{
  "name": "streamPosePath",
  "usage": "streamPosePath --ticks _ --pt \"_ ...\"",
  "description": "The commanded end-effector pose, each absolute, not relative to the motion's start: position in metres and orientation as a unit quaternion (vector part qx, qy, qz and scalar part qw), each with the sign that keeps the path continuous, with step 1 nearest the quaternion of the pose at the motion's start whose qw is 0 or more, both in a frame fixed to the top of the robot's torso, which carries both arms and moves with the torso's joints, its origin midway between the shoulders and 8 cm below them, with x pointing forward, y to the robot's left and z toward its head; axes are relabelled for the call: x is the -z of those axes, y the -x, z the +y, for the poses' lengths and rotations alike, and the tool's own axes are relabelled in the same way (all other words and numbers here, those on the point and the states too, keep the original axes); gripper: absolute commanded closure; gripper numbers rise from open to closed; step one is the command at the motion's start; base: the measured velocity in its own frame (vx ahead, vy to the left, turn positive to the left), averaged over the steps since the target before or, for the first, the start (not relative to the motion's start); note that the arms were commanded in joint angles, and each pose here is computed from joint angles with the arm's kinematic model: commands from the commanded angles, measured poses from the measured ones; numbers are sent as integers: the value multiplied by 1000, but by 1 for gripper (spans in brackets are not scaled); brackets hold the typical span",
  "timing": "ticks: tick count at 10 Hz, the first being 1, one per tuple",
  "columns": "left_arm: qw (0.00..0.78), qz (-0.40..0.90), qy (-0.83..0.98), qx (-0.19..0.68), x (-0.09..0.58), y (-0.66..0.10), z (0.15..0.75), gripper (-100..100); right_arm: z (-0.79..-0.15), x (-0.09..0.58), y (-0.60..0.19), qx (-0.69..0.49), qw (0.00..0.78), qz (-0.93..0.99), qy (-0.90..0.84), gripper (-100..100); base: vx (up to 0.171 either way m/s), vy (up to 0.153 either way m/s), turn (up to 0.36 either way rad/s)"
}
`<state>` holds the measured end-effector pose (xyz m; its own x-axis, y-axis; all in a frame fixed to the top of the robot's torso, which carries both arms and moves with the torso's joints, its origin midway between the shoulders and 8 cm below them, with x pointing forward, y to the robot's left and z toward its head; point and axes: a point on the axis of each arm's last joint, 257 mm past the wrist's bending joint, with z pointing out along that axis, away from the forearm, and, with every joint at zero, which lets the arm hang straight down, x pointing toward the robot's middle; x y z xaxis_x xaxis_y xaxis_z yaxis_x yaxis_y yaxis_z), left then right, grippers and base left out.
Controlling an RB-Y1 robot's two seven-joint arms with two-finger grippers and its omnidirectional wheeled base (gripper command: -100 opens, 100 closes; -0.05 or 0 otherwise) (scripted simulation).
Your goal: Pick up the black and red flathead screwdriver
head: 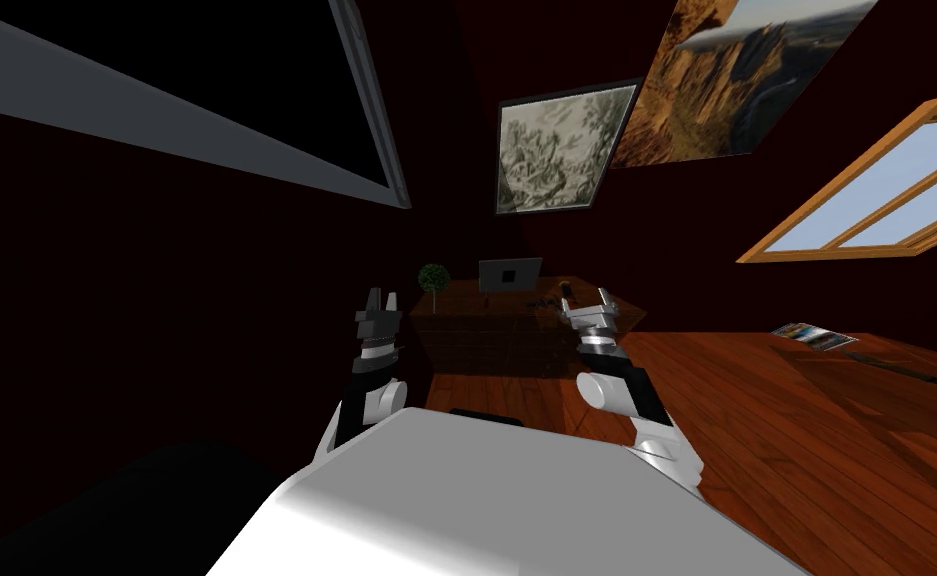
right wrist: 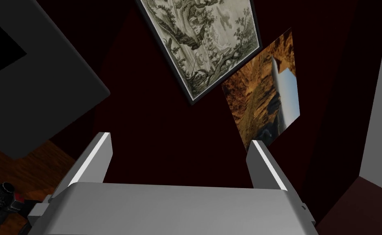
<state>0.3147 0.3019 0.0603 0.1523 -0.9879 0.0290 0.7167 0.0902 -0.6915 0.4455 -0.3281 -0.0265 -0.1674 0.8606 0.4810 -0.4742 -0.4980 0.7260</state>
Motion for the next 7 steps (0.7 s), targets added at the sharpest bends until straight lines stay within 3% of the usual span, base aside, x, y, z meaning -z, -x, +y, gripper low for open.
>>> streamPosePath --ticks 1,7 --pt "701 232 292 608 -60 -315 302 0 -331 34 -463 -745 422 196 -478 -100 -32 46 -47" --pt "701 232 292 608 -60 -315 302 0 -337 55 -499 -757 358 167 -521 -100 -19 39 -28"
